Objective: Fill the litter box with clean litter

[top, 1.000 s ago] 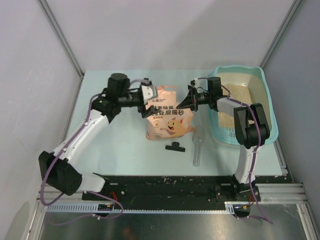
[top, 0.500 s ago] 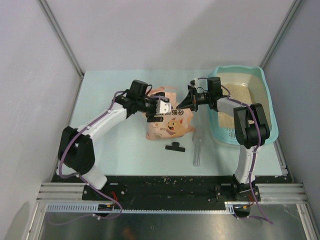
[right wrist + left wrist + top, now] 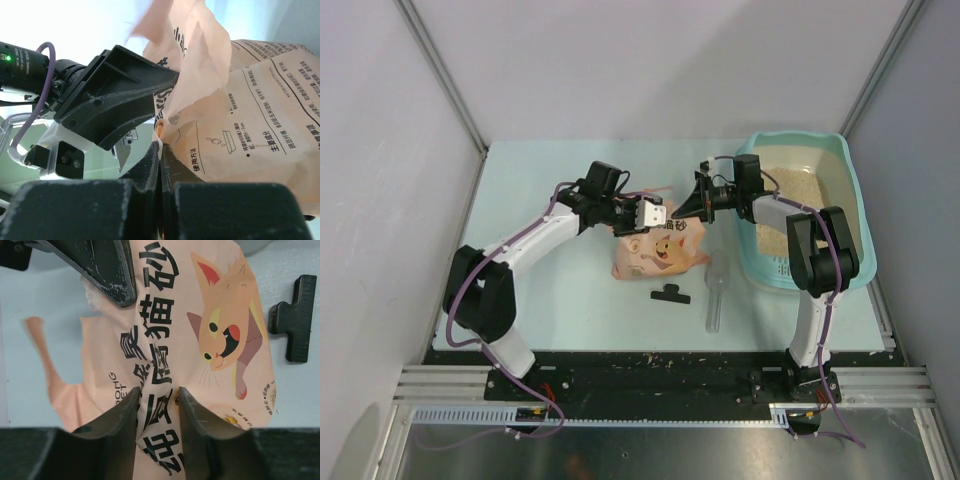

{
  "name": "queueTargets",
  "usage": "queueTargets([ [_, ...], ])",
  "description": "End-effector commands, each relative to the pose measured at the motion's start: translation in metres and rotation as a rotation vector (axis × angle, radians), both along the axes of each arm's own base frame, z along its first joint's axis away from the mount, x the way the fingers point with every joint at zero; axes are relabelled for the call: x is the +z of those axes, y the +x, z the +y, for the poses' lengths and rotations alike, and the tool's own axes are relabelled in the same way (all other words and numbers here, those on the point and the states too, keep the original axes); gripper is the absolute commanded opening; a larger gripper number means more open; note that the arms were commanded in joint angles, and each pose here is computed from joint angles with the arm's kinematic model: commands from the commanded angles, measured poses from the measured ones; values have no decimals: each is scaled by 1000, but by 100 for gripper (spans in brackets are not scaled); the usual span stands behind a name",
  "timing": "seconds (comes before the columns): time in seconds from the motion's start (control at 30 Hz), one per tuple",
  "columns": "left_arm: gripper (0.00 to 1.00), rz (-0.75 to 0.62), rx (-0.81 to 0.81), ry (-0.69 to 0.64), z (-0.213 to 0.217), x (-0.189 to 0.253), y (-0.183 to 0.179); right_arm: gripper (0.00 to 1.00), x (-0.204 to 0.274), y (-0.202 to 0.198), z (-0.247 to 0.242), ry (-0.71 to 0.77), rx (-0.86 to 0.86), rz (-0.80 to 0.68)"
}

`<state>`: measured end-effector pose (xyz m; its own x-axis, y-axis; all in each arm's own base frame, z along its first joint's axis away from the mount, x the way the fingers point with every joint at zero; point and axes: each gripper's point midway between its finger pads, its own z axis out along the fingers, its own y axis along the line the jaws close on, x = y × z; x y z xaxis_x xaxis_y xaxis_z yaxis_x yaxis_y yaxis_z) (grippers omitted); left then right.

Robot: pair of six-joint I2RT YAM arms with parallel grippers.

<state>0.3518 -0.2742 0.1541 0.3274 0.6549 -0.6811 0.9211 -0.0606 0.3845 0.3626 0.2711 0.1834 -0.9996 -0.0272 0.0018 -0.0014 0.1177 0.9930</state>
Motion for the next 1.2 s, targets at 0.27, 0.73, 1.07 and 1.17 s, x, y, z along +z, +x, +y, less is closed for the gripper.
queueTargets([
  [0.27, 5, 82, 151, -66, 4, 22, 4, 29, 30, 17, -37, -18, -88, -162],
  [0.73, 3, 202, 218, -131, 2, 29, -7, 47, 109, 39, -61, -314, -36, -1307],
  [1.07, 3, 283, 256, -179, 0, 34, -5, 57, 66, -19, -26, -353, 342, -1833],
  [1.17, 3, 298, 254, -183, -1, 32, -6, 58, 54, -23, -19, -349, 410, -1896],
])
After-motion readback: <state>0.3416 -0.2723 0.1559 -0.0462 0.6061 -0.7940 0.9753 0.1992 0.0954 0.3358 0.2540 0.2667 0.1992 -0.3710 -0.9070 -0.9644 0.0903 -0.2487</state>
